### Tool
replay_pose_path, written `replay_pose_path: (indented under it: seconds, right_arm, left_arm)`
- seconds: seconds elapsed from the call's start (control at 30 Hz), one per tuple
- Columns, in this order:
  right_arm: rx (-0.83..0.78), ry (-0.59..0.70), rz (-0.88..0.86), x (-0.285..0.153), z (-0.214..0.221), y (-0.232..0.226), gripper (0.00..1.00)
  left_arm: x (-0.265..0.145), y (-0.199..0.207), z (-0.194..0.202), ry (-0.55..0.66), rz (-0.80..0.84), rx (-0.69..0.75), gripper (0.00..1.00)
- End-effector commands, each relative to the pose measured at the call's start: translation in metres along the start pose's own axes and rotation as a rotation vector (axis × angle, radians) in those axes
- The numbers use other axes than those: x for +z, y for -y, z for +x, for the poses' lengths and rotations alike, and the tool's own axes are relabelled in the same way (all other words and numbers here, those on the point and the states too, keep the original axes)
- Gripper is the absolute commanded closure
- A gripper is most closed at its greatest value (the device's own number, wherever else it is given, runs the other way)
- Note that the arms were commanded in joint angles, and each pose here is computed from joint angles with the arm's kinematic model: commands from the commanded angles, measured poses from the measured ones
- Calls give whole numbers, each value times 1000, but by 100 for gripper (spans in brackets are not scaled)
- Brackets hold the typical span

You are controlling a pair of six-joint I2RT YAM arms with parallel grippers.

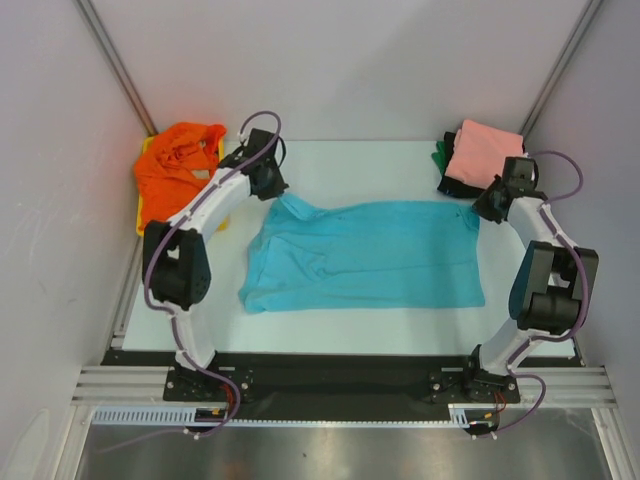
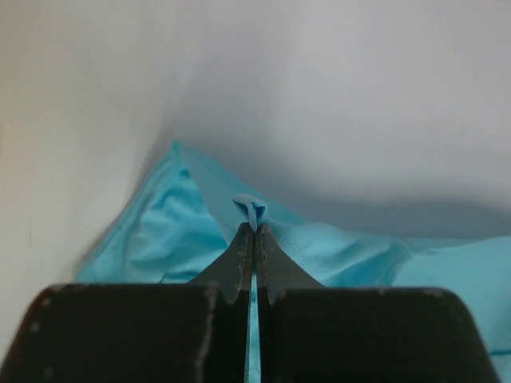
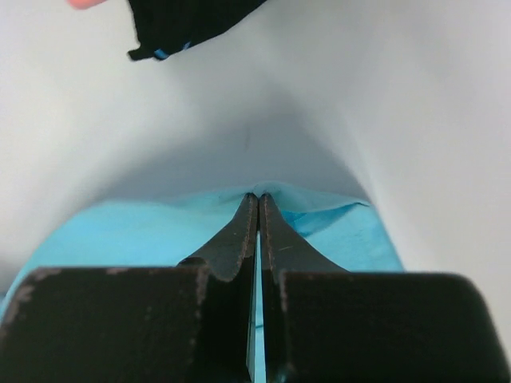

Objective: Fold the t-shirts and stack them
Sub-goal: Fold the tshirt

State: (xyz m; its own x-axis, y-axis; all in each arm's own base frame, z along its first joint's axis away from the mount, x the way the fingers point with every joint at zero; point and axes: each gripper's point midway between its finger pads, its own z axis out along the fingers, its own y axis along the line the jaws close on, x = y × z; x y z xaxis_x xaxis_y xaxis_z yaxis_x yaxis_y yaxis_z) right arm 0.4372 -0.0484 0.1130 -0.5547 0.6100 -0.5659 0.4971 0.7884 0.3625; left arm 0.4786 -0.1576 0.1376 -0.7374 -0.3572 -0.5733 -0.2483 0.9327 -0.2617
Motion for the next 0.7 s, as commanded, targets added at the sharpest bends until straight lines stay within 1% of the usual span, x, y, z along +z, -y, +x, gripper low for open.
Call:
replay_pose_path:
  seconds: [0.0, 0.03, 0.07, 0.1, 0.17, 0.2, 0.27, 0.33, 0.37, 0.43, 0.47, 0.67]
  right_arm:
    - [-27, 47, 1, -6, -11, 12, 100]
    - [-31, 48, -3, -6, -11, 13, 100]
    - [-33, 46, -11, -5, -11, 14, 100]
    - [-31, 42, -20, -4, -10, 13, 100]
    - [-32, 31, -31, -2, -7, 12, 100]
    - [-34, 31, -39, -2, -6, 10, 100]
    - [-34, 23, -44, -3, -3, 9, 100]
    - [-35, 10, -42, -1, 4, 11, 100]
    - [-32, 12, -39, -3, 4, 13, 100]
    - [-30, 10, -36, -4, 7, 15, 100]
    - [-32, 14, -34, -6, 7, 15, 100]
    - [-22, 27, -4, -15, 7, 21, 100]
  left_arm:
    - [-35, -10, 20, 0, -2, 21, 100]
    - [-39, -11, 25, 2, 4, 21, 100]
    - [-38, -19, 40, -23, -9, 26, 100]
    - [-51, -17, 40, -7, 11, 23, 100]
    - [-54, -25, 56, -28, 5, 21, 100]
    - [-63, -21, 58, -19, 37, 18, 100]
    - [-66, -27, 73, -42, 34, 22, 100]
    - [-76, -27, 78, -35, 56, 21, 100]
    - [-74, -33, 90, -58, 52, 23, 100]
    - [-82, -31, 96, -63, 94, 13, 100]
    - [-82, -35, 106, -80, 94, 14, 100]
    - [-100, -47, 117, -79, 104, 11, 98]
